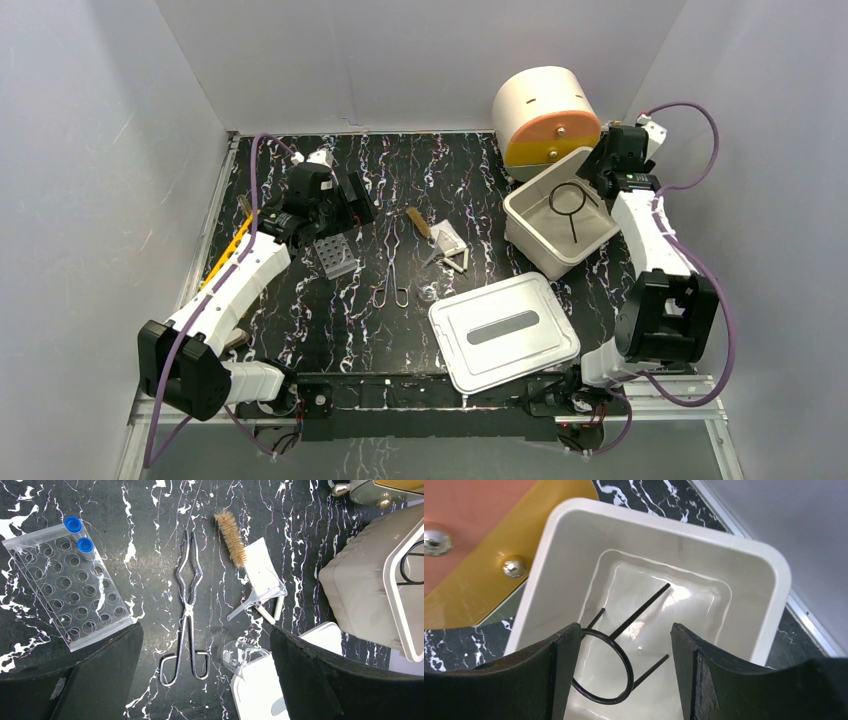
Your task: Organize the chemistry lab equipment
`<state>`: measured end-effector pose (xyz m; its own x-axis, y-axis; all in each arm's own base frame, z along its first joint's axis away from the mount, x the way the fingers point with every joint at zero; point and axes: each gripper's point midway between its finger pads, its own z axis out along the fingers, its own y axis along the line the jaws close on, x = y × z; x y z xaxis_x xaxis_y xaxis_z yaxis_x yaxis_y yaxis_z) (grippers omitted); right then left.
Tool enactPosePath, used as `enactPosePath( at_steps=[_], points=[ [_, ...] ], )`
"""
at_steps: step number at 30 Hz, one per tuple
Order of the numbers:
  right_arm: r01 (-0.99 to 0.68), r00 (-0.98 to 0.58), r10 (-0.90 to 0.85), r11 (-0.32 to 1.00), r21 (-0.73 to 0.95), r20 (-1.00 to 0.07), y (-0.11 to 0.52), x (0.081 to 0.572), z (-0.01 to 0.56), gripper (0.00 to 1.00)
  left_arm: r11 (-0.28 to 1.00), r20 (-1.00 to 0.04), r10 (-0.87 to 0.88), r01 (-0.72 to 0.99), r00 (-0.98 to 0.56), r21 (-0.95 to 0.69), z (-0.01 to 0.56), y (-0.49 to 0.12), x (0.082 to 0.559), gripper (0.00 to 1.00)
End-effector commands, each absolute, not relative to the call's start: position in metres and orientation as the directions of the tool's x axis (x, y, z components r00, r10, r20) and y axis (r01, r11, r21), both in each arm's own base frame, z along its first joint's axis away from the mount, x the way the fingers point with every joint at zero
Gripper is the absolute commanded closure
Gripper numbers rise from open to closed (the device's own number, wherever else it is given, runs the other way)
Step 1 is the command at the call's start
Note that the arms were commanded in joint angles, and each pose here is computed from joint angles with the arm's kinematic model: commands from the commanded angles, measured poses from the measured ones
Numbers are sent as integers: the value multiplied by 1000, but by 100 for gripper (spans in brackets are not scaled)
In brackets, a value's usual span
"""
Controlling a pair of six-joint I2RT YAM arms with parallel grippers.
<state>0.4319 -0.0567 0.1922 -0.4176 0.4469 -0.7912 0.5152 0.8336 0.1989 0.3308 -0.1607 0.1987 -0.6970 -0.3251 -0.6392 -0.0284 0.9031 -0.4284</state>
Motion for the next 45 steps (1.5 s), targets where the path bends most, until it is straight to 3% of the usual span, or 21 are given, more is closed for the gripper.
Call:
enactPosePath(
  at_steps=[1,8,15,25,29,37,41,45],
  points=[
    [446,-370,393,870,210,-842,-54,434,239,26,898,-661,-321,5,-679,-441,216,-163,331,2],
    [266,-578,360,932,247,-733,-14,441,188,24,895,-662,-323,8,-676,-446,216,-162,328,2],
    [156,-687,333,935,317,-645,14,435,162,23,898,-668,-324,6,-670,-441,218,-160,327,2],
    [399,-696,476,879,261,-537,5,395,137,23,899,-661,-319,4,-679,-438,216,-163,332,2],
    [437,-670,539,842,317,-511,15,396,133,25,898,-656,-320,3,-684,-441,214,-164,333,2],
    [535,-580,680,733,420,-448,26,409,112,53,871,-649,-316,59,-692,-488,222,-179,335,2],
    [568,-510,735,678,466,-447,26,419,111,62,851,-645,-312,96,-698,-516,228,-188,338,2],
    [587,-461,760,648,485,-458,22,426,117,81,819,-646,-305,153,-700,-553,239,-202,342,2]
  ],
)
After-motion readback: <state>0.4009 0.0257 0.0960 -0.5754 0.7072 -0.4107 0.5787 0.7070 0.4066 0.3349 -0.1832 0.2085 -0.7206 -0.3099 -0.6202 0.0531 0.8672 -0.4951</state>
